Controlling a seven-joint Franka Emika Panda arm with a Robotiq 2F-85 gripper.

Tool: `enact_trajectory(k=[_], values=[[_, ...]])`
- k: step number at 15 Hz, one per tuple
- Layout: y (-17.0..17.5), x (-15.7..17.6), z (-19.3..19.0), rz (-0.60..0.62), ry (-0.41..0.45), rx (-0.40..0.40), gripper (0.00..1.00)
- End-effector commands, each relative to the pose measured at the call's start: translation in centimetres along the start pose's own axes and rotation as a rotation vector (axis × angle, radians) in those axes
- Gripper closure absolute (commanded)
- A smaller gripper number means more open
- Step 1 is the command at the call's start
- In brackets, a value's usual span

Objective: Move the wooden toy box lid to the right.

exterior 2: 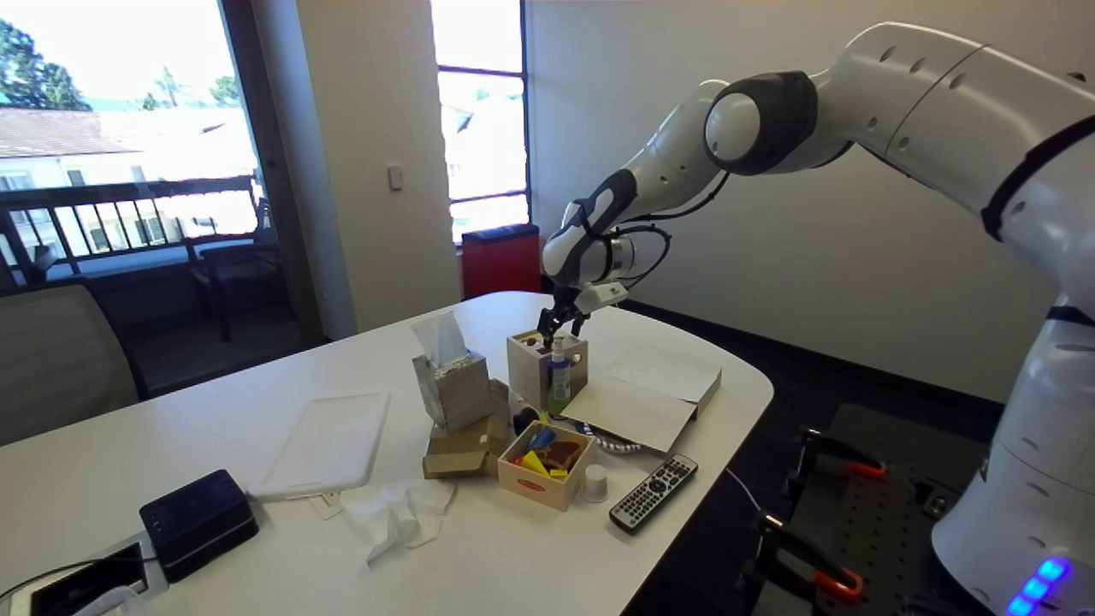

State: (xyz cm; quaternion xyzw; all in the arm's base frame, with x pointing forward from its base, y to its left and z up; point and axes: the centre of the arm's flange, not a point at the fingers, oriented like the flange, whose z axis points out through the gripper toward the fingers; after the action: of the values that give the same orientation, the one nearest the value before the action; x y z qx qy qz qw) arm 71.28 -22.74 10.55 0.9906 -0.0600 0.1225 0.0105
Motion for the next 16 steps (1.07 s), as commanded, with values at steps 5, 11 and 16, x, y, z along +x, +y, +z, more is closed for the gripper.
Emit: enact_trajectory(k=[5, 11, 16], values=[[2.8, -0.2, 0.0, 0.083, 0.009, -0.038, 0.0], [3.3, -0.1, 0.1, 0.092, 0.006, -0.043, 0.0], [4.7, -0.5, -0.2, 0.121, 0.008, -0.072, 0.0]])
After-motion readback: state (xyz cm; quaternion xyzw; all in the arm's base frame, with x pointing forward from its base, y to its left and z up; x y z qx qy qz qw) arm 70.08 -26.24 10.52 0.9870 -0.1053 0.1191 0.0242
